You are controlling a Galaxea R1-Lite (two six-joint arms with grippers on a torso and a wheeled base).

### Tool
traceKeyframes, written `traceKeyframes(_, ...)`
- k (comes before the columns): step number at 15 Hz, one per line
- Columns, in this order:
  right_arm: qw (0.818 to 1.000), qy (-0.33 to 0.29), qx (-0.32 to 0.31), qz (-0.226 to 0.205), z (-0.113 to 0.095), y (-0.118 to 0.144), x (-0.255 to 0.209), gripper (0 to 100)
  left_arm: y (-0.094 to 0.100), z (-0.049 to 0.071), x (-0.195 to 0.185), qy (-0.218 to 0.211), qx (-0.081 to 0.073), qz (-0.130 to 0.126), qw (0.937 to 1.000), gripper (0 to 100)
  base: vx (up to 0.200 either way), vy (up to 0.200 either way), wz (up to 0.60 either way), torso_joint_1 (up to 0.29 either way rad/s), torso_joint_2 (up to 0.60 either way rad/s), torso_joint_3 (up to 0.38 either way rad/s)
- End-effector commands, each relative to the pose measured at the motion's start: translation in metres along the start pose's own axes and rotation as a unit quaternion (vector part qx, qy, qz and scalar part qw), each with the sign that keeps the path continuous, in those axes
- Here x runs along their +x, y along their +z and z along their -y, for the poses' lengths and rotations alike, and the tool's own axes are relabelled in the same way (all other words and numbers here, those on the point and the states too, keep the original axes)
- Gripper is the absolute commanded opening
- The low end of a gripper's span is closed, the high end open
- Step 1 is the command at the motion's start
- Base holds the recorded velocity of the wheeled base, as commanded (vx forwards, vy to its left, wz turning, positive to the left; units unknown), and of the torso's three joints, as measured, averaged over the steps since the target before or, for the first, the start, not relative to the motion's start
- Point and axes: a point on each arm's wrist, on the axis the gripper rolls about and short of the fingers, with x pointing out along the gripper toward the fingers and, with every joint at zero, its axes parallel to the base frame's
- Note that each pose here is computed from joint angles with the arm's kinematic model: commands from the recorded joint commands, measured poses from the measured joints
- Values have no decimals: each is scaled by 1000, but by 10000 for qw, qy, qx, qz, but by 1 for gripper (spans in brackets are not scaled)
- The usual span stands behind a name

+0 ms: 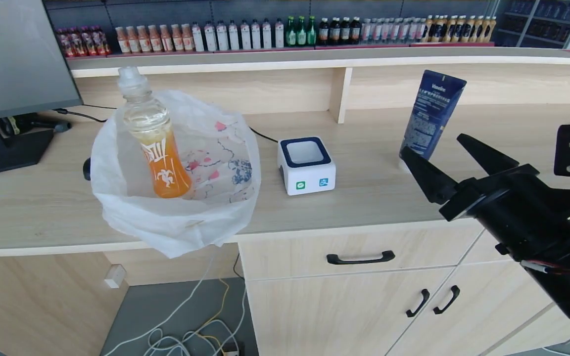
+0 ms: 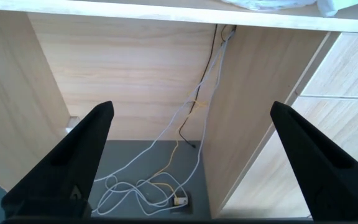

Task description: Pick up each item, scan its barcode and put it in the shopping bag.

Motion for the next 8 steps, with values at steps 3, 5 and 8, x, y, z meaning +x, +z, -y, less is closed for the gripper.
traceKeyframes(3,9999,-94,-47,-57,4,-4,3,100,0,0,0,0,-1,2,10000,100,0,-200,0,2,2,6)
traceKeyframes(5,9999,-107,-54,-72,5,-5,2,100,0,0,0,0,-1,2,10000,100,0,-200,0,2,0,7)
traceKeyframes(8,9999,-114,-57,-80,6,-5,2,100,0,0,0,0,-1,2,10000,100,0,-200,0,-2,1,2)
